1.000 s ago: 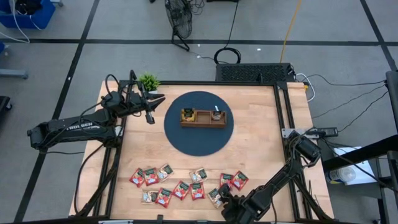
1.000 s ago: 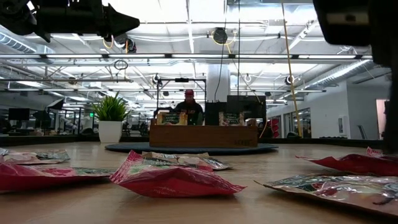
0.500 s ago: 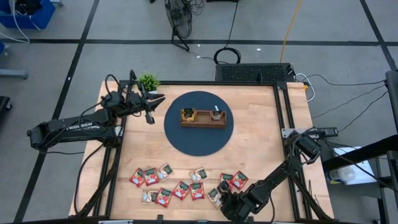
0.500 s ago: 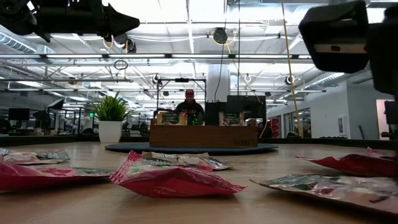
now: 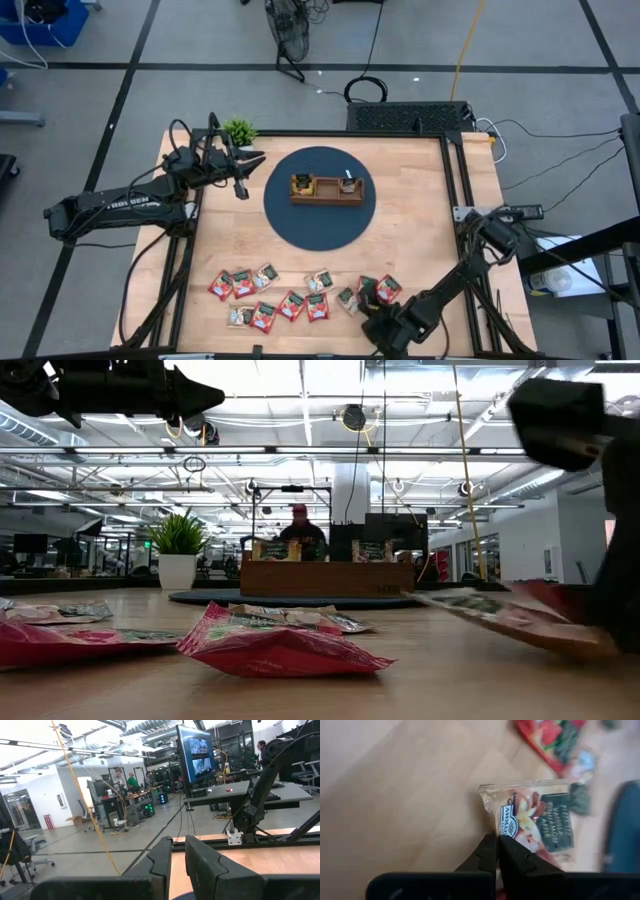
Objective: Pick & Place Tea
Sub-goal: Put the brown tea bag into the right section of the wooden organizer
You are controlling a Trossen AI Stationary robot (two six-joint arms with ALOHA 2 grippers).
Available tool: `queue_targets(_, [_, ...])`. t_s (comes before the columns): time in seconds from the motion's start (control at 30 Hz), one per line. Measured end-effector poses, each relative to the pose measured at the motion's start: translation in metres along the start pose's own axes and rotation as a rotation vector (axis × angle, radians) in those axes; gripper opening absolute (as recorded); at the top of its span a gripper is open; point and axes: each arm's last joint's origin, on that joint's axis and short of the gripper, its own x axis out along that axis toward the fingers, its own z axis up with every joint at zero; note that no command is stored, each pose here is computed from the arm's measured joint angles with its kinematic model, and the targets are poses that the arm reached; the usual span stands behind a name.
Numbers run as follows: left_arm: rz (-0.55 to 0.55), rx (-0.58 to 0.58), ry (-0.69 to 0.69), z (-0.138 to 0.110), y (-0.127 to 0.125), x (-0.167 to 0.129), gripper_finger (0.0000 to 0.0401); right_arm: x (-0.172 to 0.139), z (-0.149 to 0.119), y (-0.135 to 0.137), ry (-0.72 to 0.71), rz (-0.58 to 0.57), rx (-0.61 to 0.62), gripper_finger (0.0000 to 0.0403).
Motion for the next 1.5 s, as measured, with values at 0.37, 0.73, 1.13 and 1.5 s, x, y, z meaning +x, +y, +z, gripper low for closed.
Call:
queue_targets(0.37, [0.0,0.0,0.0,0.0,0.0,0.0,0.0062,-0.028,0.006,-0.016,-0.011,-0.879,-0.085,0.0])
queue_targets(0.73, [0.0,0.0,0.0,0.0,0.0,0.0,0.0062,0.011,-0.016,-0.063,0.208,-0.958,-0.138,0.0])
queue_targets(1.13, [0.0,0.0,0.0,0.0,0.0,0.0,0.0062,0.058,-0.063,-0.129,0.414,-0.991,0.02,0.0])
queue_targets(1.5, [-0.013,-0.159,-0.105,0.009,0.0,0.002,0.0062,0.086,-0.059,-0.148,0.224,-0.62,-0.036,0.0])
